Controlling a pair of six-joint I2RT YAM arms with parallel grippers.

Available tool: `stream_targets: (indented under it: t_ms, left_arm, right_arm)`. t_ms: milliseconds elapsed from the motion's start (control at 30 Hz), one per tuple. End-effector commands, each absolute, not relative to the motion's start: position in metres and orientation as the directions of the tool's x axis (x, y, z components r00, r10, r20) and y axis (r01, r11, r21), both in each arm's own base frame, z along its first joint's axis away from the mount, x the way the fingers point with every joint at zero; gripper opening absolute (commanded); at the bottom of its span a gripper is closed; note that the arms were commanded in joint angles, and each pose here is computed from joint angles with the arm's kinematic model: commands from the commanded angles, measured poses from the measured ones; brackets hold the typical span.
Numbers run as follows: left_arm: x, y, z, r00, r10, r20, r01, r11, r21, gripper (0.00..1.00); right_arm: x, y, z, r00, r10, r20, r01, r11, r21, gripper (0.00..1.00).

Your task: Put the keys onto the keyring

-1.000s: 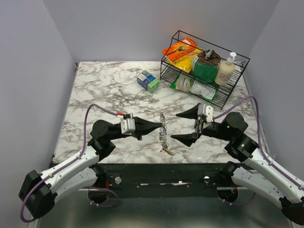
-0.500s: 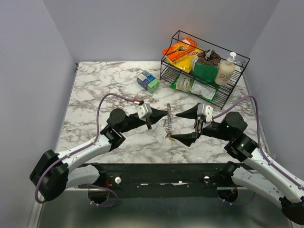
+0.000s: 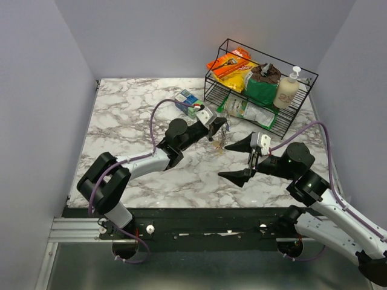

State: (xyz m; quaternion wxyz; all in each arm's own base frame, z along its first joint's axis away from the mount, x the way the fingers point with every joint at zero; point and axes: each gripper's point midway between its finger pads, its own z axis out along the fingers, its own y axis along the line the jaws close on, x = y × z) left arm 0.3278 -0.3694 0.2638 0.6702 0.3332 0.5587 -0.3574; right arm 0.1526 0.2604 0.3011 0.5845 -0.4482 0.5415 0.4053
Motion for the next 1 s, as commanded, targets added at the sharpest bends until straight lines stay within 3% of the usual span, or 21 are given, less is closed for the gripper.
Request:
stream_targets:
  t_ms: [0,500,967]
  left_arm:
    - [0.345,-0.369,0.294,0.192,-0.213,-0.958,0.808,0.589,0.031,0.00]
    - [0.307,-0.320,0.170,-0.006,-0.171,-0.985,0.732,0.670,-0.121,0.00]
    - [0.264,-0.280,0.127,-0.088,-0.131,-0.988,0.658,0.737,-0.156,0.00]
  right_arm:
    - [0.152,0.256,0.308,0.078,-0.020,-0.997,-0.953,0.291,-0.081,1.00]
    - [0.148,0.262,0.296,0.023,-0.038,-0.999,-0.967,0.252,-0.032,1.00]
    - [0.146,0.265,0.292,0.000,-0.047,-0.999,-0.973,0.230,-0.010,1.00]
